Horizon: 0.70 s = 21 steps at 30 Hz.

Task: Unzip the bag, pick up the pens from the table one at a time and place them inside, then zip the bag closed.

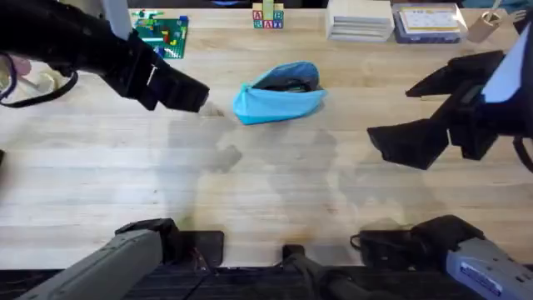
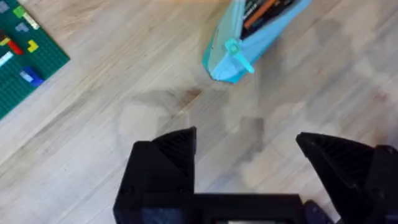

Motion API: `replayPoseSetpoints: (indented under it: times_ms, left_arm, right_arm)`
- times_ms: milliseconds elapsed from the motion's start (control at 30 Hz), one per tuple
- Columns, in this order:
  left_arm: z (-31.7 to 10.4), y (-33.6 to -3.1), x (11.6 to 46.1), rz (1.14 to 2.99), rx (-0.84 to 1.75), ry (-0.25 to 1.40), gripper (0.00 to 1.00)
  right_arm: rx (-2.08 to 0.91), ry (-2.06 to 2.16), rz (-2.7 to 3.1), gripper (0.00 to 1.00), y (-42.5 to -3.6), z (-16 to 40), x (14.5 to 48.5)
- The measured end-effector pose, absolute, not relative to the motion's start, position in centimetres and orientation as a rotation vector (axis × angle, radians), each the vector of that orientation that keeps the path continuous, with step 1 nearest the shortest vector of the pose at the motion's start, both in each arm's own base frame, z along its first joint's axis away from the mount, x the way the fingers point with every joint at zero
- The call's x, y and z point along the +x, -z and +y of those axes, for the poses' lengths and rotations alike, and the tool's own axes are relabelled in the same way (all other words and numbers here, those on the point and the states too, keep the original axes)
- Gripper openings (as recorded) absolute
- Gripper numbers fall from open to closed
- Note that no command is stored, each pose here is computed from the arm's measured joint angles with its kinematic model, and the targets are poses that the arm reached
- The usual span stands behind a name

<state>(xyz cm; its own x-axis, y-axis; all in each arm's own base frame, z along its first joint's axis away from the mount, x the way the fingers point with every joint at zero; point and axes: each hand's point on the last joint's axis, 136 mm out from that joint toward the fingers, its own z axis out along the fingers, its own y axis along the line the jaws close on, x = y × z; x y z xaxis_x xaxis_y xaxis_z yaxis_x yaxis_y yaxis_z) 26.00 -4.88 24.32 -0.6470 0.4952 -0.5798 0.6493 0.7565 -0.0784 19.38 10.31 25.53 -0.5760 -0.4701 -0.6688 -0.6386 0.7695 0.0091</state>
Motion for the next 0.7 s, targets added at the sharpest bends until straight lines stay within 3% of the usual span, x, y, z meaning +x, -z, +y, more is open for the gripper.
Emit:
replayPoseSetpoints:
  times_ms: [267,500,700]
  left_arm:
    - [-5.0,-24.0,24.9,2.329,1.092,0.35,0.993]
    - [-3.3,-24.3,25.1,2.277,1.098,0.332,0.993]
    - [-2.5,-24.1,23.9,2.263,1.095,0.434,0.993]
  right_arm:
    - [-0.823,-0.328,2.292,0.996,-25.5,10.3,19.4]
    - [-0.824,-0.33,2.302,0.996,-25.4,10.3,19.2]
    - [-0.824,-0.329,2.299,0.996,-25.4,10.3,19.2]
